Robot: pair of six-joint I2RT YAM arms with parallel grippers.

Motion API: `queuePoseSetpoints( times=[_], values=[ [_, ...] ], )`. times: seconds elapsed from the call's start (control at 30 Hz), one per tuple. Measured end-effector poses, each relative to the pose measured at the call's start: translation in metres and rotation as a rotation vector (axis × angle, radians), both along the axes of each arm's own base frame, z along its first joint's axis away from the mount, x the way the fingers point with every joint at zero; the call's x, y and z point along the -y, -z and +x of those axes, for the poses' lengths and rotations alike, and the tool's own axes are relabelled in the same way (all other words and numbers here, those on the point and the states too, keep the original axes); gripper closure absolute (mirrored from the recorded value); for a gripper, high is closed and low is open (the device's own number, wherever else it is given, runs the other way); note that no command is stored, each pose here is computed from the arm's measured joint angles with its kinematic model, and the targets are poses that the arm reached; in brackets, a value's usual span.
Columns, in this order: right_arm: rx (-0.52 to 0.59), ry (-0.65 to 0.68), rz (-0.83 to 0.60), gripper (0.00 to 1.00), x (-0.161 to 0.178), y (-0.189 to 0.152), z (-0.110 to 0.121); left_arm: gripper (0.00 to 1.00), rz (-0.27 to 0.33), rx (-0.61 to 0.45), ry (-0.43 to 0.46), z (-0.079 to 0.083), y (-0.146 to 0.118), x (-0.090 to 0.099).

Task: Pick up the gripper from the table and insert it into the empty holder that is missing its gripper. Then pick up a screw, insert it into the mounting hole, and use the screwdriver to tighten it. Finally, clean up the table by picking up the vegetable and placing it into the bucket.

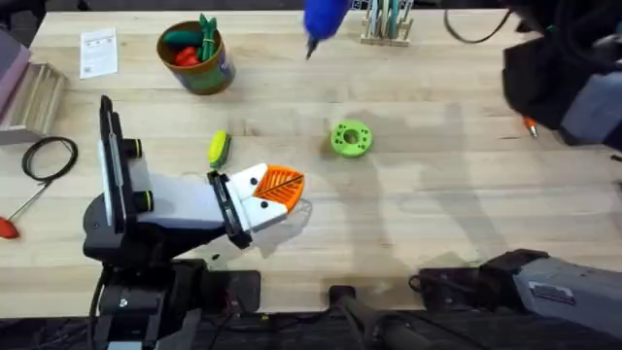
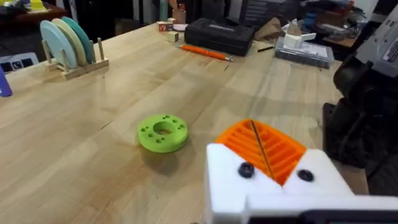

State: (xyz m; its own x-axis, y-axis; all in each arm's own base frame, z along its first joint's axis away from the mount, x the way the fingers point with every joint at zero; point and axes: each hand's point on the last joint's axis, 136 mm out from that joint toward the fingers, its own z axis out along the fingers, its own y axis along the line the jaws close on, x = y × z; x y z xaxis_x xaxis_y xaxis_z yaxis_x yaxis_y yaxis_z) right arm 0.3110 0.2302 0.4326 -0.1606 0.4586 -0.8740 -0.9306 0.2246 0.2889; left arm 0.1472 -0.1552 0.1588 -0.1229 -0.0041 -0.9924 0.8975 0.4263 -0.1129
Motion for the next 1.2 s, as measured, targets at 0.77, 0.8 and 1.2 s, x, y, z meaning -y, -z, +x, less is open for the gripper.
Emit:
queuePoseSetpoints(
  times=[0.77,0.8,1.2],
  values=[
    [0.372,-0.454,-0.169,0.977,-0.107,0.035,-0.137,0.996,0.0,0.0,0.0,0.0,0.0,0.0],
    [0.378,-0.461,-0.183,0.977,-0.11,0.039,-0.14,0.996,0.0,0.0,0.0,0.0,0.0,0.0],
    [0.534,-0.429,-0.246,0.977,-0.121,0.057,-0.144,0.996,0.0,0.0,0.0,0.0,0.0,0.0]
  ],
)
